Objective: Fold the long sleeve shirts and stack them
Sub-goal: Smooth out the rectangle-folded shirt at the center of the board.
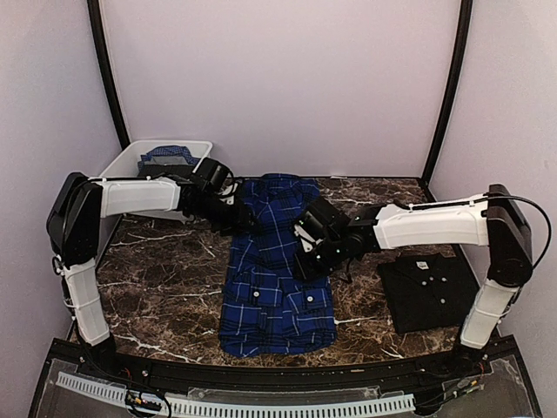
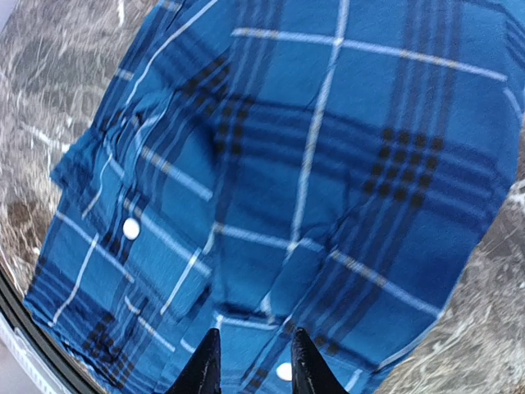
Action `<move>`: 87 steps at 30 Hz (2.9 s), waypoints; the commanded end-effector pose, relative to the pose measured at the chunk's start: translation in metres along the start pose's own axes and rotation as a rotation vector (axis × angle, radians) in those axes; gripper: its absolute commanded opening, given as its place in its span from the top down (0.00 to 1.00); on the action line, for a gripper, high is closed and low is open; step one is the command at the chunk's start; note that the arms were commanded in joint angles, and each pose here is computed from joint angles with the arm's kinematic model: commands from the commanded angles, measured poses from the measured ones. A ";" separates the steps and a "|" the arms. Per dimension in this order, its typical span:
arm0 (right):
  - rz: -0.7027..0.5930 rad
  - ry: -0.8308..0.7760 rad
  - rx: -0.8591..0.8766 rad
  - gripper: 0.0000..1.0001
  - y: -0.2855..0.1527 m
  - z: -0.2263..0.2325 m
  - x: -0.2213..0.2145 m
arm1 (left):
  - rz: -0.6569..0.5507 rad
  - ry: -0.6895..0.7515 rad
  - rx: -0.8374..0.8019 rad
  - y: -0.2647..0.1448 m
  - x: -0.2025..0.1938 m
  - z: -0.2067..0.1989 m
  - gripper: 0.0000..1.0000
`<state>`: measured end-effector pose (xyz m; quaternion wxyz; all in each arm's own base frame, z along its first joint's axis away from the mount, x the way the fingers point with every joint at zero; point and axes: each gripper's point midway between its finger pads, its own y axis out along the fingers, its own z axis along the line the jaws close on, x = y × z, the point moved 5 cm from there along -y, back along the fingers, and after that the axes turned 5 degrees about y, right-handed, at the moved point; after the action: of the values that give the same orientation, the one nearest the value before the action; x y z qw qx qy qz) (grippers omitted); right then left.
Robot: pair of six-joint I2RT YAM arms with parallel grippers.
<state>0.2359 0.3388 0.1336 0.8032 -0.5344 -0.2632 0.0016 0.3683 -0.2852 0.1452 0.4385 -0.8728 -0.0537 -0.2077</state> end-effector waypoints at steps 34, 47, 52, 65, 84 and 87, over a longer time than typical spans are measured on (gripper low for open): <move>0.111 -0.136 -0.240 0.97 0.028 0.046 -0.063 | -0.137 -0.089 0.081 0.049 0.052 0.032 0.85; 0.156 -0.138 -0.249 0.72 0.036 0.043 -0.071 | -0.151 -0.082 0.073 0.046 0.060 0.030 0.97; 0.171 -0.135 -0.249 0.70 0.045 0.040 -0.077 | -0.147 -0.078 0.066 0.046 0.060 0.030 0.98; 0.133 -0.119 -0.268 0.87 0.032 0.041 -0.068 | -0.144 -0.069 0.048 0.046 0.061 0.027 0.98; 0.145 -0.126 -0.174 1.00 0.016 0.060 -0.069 | -0.161 -0.079 0.078 0.042 0.067 0.031 0.98; 0.156 -0.120 -0.160 1.00 0.022 0.061 -0.073 | -0.159 -0.079 0.076 0.043 0.066 0.032 0.96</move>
<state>0.1615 0.3723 0.1008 0.7226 -0.6336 -0.2687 0.0650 0.4446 -0.2975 0.1174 0.4487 -0.8599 -0.1393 -0.1996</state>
